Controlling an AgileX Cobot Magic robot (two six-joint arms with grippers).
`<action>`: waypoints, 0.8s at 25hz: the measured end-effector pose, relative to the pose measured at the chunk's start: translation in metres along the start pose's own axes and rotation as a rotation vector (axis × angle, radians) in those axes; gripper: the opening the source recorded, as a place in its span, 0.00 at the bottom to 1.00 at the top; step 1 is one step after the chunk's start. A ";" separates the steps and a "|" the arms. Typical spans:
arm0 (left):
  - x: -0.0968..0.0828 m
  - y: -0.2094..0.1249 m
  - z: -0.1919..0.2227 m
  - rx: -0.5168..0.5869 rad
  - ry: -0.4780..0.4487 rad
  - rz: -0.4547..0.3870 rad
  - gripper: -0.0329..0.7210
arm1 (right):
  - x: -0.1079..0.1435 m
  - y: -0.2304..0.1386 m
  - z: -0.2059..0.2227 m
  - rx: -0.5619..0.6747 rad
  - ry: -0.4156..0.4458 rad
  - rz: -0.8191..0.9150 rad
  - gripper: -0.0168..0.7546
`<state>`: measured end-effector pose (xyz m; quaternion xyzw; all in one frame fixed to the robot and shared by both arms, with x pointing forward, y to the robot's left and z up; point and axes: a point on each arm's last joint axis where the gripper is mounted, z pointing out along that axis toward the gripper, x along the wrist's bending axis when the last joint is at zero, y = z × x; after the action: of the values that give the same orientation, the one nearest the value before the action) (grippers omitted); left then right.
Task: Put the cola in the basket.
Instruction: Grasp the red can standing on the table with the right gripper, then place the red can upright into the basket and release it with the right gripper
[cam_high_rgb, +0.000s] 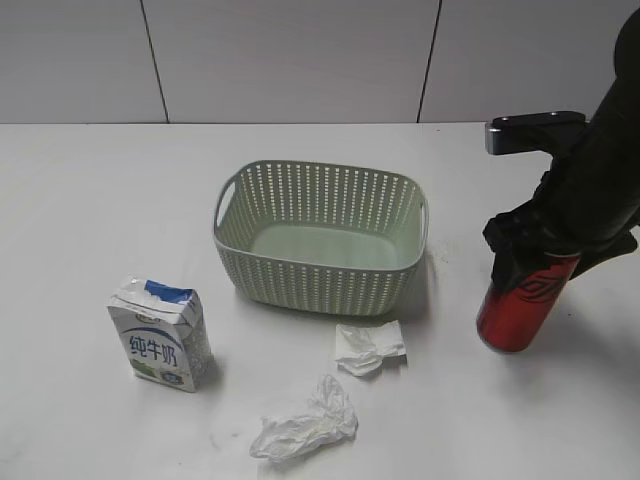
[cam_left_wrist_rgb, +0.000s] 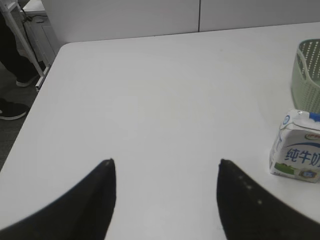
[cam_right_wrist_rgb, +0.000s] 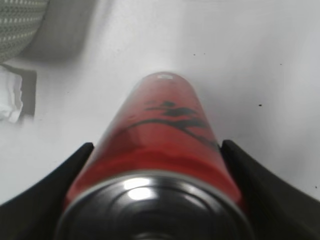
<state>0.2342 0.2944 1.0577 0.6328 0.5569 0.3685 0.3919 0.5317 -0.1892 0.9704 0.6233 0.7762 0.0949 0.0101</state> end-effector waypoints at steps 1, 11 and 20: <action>0.000 0.000 0.000 0.000 0.000 0.000 0.69 | 0.000 0.000 0.000 0.000 -0.001 -0.001 0.72; 0.000 0.000 0.000 0.000 0.000 0.000 0.69 | 0.005 0.018 -0.028 0.030 0.000 -0.052 0.70; 0.000 0.000 0.000 0.000 0.000 0.000 0.69 | 0.019 0.069 -0.113 -0.139 -0.031 -0.163 0.70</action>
<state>0.2342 0.2944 1.0577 0.6328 0.5569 0.3685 0.3919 0.5792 -0.1720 1.0943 0.5574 0.8155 0.1376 0.0730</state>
